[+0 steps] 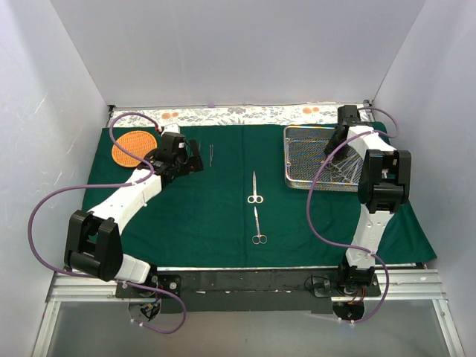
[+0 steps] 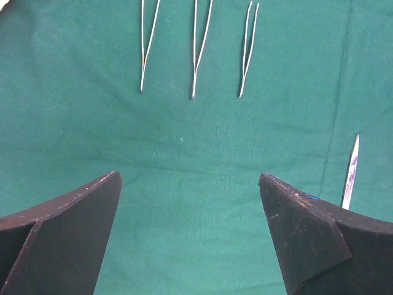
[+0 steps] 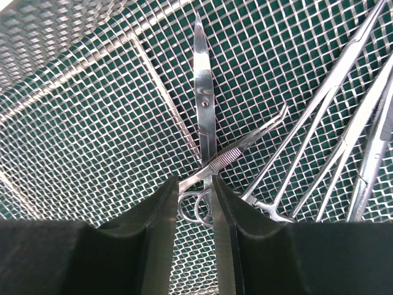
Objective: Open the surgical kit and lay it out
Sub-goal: Pick up the medical item from the container.
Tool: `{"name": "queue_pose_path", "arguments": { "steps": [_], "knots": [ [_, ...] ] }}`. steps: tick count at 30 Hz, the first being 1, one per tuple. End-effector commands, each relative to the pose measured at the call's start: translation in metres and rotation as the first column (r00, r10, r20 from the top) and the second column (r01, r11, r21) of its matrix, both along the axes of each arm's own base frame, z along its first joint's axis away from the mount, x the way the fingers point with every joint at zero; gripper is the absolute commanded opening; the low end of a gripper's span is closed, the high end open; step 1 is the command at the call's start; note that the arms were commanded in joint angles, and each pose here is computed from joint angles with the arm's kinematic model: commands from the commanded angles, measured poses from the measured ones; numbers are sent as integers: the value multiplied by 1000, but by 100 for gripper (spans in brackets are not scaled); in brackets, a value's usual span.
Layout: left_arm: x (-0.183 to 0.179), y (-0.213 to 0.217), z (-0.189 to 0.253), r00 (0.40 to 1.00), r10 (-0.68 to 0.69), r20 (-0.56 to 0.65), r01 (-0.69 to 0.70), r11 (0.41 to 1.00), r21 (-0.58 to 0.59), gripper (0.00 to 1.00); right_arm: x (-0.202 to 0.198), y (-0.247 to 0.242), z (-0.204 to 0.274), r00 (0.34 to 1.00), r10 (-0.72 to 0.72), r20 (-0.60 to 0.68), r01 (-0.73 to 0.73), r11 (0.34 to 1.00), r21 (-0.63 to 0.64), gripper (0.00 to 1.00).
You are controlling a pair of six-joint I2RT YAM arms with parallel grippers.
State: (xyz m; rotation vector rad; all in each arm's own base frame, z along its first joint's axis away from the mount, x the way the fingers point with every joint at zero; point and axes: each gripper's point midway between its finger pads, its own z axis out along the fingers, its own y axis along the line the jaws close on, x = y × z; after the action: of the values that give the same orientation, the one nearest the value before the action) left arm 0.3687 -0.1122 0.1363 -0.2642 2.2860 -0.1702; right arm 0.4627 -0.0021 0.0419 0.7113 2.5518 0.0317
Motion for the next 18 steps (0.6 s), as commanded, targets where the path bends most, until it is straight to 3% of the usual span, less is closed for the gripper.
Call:
{"name": "queue_pose_path", "arguments": {
  "steps": [1,7,18],
  "knots": [
    [-1,0,4,1000,-10,22,10,1000,5,95,13,-5,26,999,-25,48,27,999,-28,36],
    [-1,0,1,1000,-15,18,15,1000,8,95,22,3,28,997,-11,71,11,1000,3,36],
    [-2,-2,-3,1000,-24,8,24,1000,3,95,-13,14,-8,999,17,-31,-15,998,67,37]
  ]
}}
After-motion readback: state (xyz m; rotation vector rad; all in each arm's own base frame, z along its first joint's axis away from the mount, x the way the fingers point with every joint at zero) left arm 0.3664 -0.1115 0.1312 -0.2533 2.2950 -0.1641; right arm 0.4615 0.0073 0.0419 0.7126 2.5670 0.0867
